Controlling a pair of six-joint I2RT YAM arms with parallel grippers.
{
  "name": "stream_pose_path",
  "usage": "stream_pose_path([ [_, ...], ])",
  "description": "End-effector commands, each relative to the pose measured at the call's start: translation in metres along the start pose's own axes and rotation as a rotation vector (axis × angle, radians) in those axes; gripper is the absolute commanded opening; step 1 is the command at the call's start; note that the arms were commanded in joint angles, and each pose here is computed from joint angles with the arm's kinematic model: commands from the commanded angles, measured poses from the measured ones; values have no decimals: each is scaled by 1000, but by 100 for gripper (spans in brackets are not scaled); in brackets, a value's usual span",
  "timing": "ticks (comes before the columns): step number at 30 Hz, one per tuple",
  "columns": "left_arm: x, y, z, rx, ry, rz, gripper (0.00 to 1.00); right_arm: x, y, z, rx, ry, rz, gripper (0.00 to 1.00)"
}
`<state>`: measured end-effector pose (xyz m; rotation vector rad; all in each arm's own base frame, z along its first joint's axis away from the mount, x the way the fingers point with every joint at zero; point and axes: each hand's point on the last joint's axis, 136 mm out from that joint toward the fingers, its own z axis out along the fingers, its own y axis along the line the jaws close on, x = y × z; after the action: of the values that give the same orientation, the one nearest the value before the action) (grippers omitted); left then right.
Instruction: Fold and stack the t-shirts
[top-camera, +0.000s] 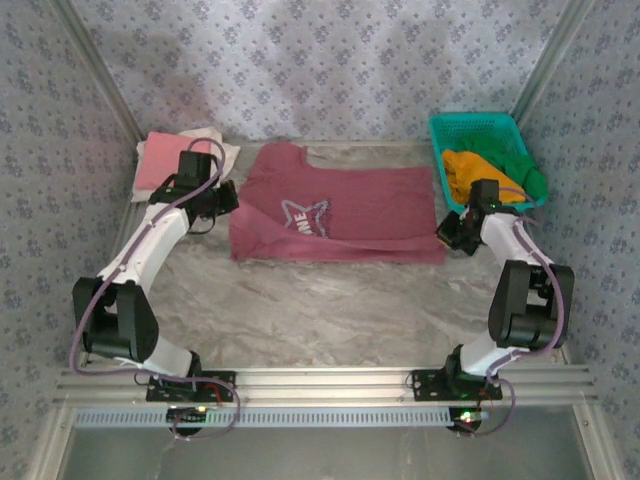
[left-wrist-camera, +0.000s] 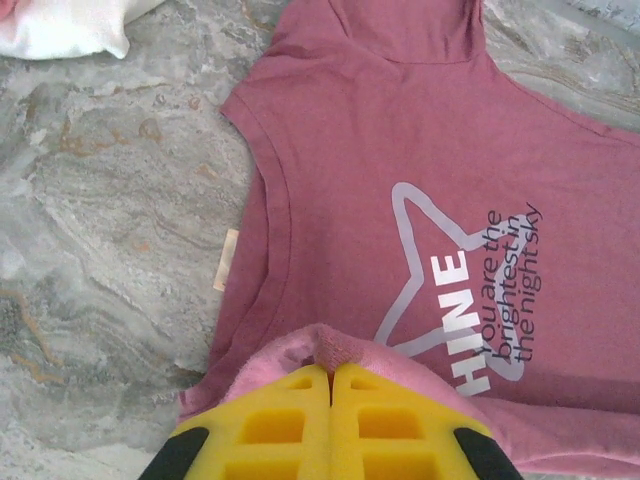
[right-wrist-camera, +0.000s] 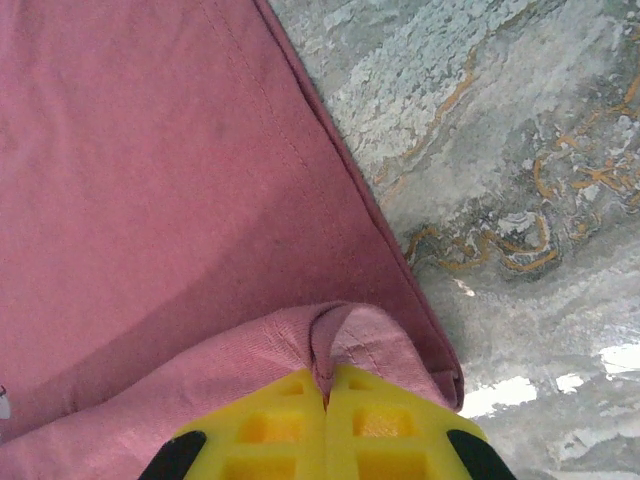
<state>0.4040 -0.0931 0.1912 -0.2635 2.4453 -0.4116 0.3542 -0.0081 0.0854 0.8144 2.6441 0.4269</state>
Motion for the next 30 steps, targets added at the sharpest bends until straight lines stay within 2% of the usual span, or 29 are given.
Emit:
stream_pose_path([
  [1,-12,3,2,-19,-18,25,0,-13,3,0,8,-28,7,0],
  [5,-18,3,10,-27,-17,33,0,-22,12,4,-9,-32,13,1],
  [9,-38,3,19,-51,-33,56,0,-43,31,4,-51,-53,30,9],
  [10,-45,3,22,-60,-39,60,5,-52,41,1,-78,-63,33,14],
  [12,-62,2,26,-64,-58,56,34,-67,55,-4,-114,-77,45,20],
  [14,-77,-3,30,-46,-67,48,41,-83,68,-12,-147,-108,54,34],
  [15,-84,-8,28,-32,-71,45,43,-89,75,-18,-166,-114,50,37],
  [18,-99,-23,16,15,-102,40,51,-99,88,-38,-191,-146,63,38],
  [19,-100,-28,8,32,-112,39,51,-98,90,-44,-204,-163,58,38],
  [22,-88,-33,-15,51,-156,46,52,-79,94,-57,-252,-190,15,37],
  [26,-37,-24,-19,61,-114,28,53,-29,87,-52,-265,-203,-98,35],
  [27,-22,-21,-17,52,-95,28,52,-18,81,-47,-232,-209,-136,32],
  [30,16,-18,-6,40,-48,42,46,8,64,-28,-136,-188,-193,14],
])
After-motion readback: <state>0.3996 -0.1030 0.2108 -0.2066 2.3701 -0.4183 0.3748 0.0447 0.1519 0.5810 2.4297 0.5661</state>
